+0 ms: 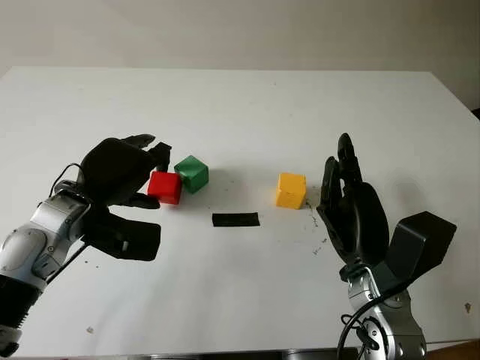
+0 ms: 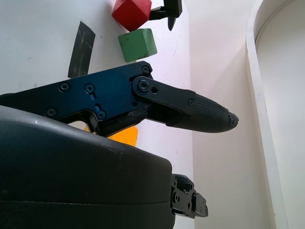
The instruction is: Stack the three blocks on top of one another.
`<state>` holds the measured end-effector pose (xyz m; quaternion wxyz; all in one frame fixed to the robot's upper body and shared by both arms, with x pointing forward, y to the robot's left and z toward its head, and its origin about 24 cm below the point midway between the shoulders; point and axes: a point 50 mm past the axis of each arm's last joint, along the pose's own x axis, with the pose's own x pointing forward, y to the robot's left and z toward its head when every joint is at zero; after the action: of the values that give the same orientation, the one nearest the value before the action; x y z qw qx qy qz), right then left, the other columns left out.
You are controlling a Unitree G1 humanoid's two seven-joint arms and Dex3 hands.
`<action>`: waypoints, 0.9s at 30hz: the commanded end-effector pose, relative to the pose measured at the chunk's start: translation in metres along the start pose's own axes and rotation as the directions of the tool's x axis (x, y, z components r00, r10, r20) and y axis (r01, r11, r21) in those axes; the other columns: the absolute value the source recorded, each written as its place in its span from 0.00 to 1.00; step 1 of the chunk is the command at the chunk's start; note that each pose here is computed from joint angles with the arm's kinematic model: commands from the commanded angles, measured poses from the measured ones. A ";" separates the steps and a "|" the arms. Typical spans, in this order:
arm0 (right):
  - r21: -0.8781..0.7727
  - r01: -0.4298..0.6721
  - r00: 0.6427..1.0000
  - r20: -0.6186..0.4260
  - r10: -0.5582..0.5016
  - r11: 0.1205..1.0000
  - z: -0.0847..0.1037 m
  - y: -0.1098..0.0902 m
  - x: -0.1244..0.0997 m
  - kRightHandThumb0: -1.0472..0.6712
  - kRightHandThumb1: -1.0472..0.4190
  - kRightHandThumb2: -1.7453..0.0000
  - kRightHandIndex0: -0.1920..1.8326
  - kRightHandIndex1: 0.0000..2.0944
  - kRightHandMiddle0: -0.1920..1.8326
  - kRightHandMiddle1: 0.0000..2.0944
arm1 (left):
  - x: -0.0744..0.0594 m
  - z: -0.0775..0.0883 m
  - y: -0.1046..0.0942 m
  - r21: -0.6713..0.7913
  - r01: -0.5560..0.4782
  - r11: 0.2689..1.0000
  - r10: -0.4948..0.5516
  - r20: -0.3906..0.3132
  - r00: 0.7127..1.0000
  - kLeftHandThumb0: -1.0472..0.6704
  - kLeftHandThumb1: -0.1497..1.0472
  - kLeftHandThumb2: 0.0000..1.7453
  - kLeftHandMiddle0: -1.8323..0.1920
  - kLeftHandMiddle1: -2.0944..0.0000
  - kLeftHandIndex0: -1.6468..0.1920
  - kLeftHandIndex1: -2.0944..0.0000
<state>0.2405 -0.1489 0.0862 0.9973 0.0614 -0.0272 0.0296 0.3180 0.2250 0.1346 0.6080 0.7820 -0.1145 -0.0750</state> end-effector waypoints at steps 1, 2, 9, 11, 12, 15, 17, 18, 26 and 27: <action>-0.016 0.001 1.000 0.029 -0.001 1.000 0.005 -0.003 0.000 0.19 0.00 0.61 0.00 0.00 0.00 0.00 | -0.003 0.001 -0.005 -0.024 -0.008 1.000 0.008 0.002 1.000 0.37 1.00 0.05 0.71 0.96 0.78 0.24; -0.018 -0.001 1.000 0.029 0.001 1.000 0.005 -0.003 0.000 0.20 0.00 0.61 0.00 0.00 0.00 0.00 | -0.004 0.001 -0.005 -0.034 -0.010 0.999 0.010 0.000 1.000 0.37 1.00 0.07 0.71 0.96 0.79 0.23; -0.022 -0.002 1.000 0.026 0.002 1.000 0.005 -0.003 0.000 0.21 0.00 0.62 0.00 0.00 0.00 0.00 | -0.017 -0.001 0.019 -0.180 -0.040 0.983 0.048 0.041 0.998 0.36 1.00 0.09 0.71 0.97 0.78 0.33; -0.022 -0.002 1.000 0.022 0.002 1.000 0.005 -0.002 0.000 0.20 0.00 0.63 0.00 0.00 0.00 0.00 | -0.022 -0.001 0.028 -0.238 -0.065 0.969 0.083 0.066 0.994 0.35 1.00 0.08 0.71 0.97 0.78 0.31; -0.021 -0.002 1.000 0.022 0.002 1.000 0.005 -0.002 0.000 0.20 0.00 0.63 0.00 0.00 0.00 0.00 | -0.024 -0.002 0.031 -0.259 -0.071 0.963 0.093 0.073 0.993 0.35 1.00 0.07 0.72 0.97 0.79 0.30; -0.028 -0.007 1.000 0.021 0.008 1.000 0.005 -0.001 0.000 0.20 0.00 0.63 0.00 0.00 0.00 0.00 | -0.032 -0.002 0.043 -0.389 -0.078 0.918 0.125 0.097 0.987 0.37 1.00 0.06 0.72 0.98 0.79 0.28; -0.030 -0.005 1.000 0.020 0.005 1.000 0.005 0.000 0.000 0.21 0.00 0.63 0.00 0.00 0.00 0.00 | -0.038 -0.003 0.052 -0.481 -0.062 0.874 0.133 0.114 0.985 0.38 1.00 0.06 0.73 0.98 0.78 0.31; -0.029 -0.003 1.000 0.019 0.003 1.000 0.005 0.000 0.000 0.21 0.00 0.63 0.00 0.00 0.00 0.00 | -0.041 -0.003 0.056 -0.507 -0.060 0.860 0.140 0.122 0.983 0.38 1.00 0.06 0.73 0.98 0.77 0.33; -0.032 -0.004 1.000 0.012 0.004 0.999 0.005 0.002 0.000 0.21 0.00 0.63 0.00 0.00 0.00 0.00 | -0.050 0.005 0.084 -0.612 -0.083 0.787 0.244 0.184 0.952 0.35 1.00 0.05 0.73 0.98 0.72 0.35; -0.029 -0.003 1.000 0.010 0.003 1.000 0.005 0.002 0.000 0.21 0.00 0.63 0.00 0.00 0.00 0.00 | -0.049 0.006 0.085 -0.613 -0.078 0.786 0.243 0.190 0.951 0.36 1.00 0.05 0.73 0.98 0.71 0.37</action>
<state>0.2408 -0.1469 0.0860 0.9980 0.0491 -0.0233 0.0307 0.2620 0.2168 0.2067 0.8089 0.5250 -0.2136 -0.1563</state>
